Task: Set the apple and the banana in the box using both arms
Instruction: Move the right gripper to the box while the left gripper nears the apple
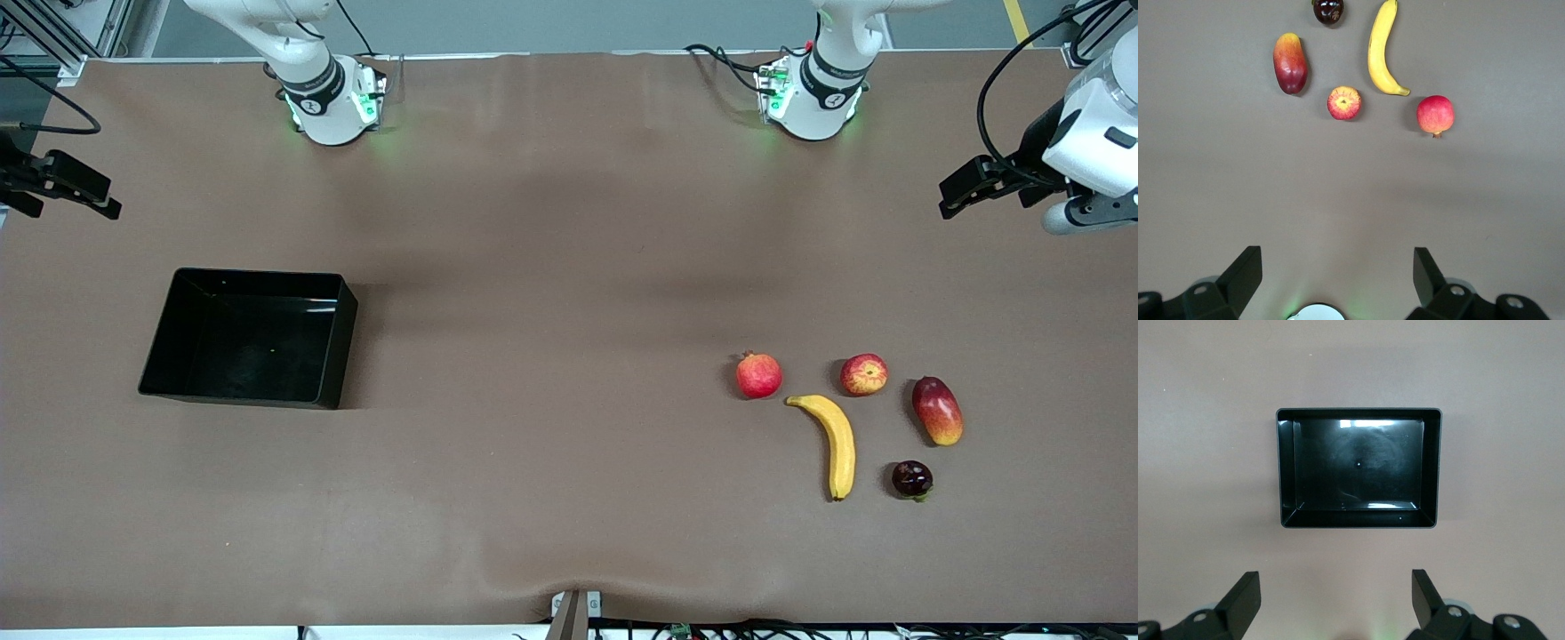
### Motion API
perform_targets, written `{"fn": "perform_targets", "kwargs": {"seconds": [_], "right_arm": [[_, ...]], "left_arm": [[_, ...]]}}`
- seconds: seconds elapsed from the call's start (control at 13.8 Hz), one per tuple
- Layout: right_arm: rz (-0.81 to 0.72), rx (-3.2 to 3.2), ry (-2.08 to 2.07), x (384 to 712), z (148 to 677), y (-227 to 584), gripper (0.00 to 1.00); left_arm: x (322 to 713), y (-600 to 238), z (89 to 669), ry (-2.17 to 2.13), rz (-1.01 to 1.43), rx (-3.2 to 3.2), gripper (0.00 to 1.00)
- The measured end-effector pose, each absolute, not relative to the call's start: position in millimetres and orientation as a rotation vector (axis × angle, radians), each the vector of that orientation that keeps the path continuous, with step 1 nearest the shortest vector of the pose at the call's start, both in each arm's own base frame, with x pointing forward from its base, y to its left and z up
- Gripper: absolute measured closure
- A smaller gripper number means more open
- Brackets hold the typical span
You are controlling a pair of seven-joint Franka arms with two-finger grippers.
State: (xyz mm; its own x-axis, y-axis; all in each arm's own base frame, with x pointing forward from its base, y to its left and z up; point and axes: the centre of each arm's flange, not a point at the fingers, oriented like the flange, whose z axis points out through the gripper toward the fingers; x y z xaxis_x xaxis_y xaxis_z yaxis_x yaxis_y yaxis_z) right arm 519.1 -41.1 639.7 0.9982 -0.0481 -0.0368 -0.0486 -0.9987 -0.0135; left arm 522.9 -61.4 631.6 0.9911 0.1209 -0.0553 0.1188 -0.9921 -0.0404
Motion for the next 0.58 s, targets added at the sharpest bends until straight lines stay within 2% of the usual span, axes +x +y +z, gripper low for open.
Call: {"fn": "perform_targets", "kwargs": {"seconds": [0.58], "right_arm": [[0.070, -3.126, 0.070, 519.1, 637.6, -39.0, 0.00]], "left_arm": [[529.4, -56.8, 624.4, -0.199, 0.110, -3.097, 0.00]]}}
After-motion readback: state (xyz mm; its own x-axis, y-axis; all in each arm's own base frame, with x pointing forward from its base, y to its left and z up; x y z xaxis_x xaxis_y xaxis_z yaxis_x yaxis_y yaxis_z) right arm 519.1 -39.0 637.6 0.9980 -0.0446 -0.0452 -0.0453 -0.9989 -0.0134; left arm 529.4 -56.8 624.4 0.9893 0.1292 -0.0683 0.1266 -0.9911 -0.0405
